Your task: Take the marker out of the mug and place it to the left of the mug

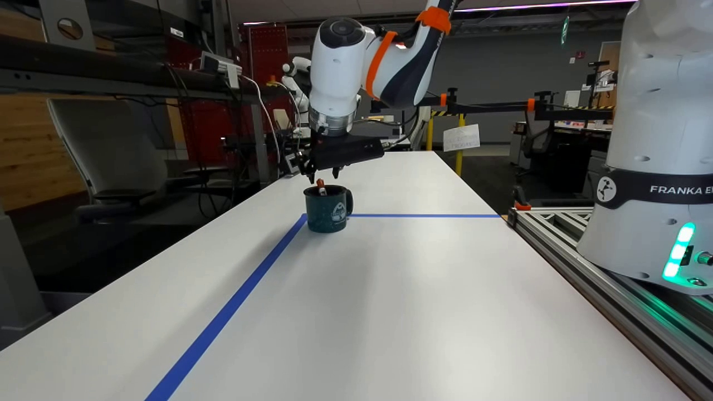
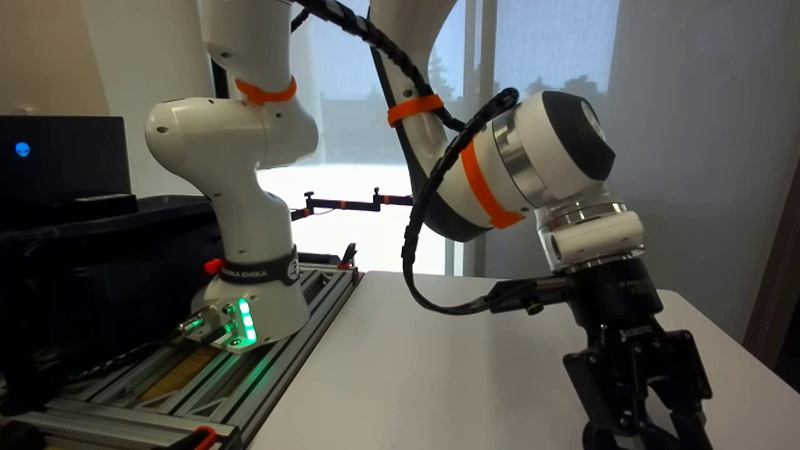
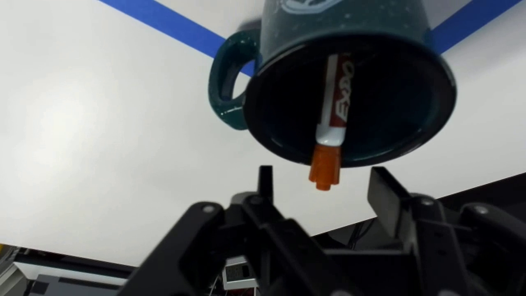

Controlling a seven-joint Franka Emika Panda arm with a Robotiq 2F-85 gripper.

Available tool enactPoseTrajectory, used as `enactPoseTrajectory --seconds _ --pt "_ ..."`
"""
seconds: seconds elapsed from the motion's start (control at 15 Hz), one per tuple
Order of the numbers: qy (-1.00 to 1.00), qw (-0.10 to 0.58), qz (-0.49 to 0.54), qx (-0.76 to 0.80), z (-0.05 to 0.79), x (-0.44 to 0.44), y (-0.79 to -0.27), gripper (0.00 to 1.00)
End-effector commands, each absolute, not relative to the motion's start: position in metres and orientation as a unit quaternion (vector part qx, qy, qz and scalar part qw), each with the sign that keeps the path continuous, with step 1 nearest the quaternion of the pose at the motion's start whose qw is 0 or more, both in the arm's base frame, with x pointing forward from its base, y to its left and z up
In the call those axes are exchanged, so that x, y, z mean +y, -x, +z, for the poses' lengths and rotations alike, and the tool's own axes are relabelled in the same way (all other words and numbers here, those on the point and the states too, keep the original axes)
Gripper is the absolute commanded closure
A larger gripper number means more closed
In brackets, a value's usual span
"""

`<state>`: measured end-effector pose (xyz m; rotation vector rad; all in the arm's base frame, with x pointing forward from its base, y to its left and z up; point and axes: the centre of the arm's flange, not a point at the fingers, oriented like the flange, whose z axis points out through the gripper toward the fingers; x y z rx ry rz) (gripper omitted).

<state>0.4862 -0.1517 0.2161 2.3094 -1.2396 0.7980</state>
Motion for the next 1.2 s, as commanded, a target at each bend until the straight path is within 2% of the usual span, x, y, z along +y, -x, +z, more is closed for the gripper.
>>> enactPoseTrajectory --seconds 0.0,0.07,0.13,0.2,0.27,0.73,0.8,1.0,1.07,1.13 --pt "-0.828 0.189 0.275 -0.450 0.216 -0.149 -0.487 0.43" --pt "-0.829 0.188 0.274 -0.450 0.214 -0.150 -0.487 0.49" --pt "-0.829 0.187 0.272 -0.451 0.213 -0.150 -0.487 0.52" --pt "-0.830 0.186 0.271 -0.450 0.211 -0.149 -0.487 0.50" --pt "-0.831 0.183 0.270 -0.450 0.209 -0.150 -0.488 0.54" --pt "-0.834 0.175 0.264 -0.451 0.198 -0.154 -0.495 0.44" --pt "-0.835 0.173 0.264 -0.452 0.197 -0.155 -0.497 0.48" --pt "-0.836 0.168 0.263 -0.450 0.191 -0.158 -0.501 0.53" --pt "-0.836 0.170 0.264 -0.450 0.189 -0.159 -0.501 0.62" --pt "-0.837 0.171 0.263 -0.449 0.188 -0.160 -0.502 0.77"
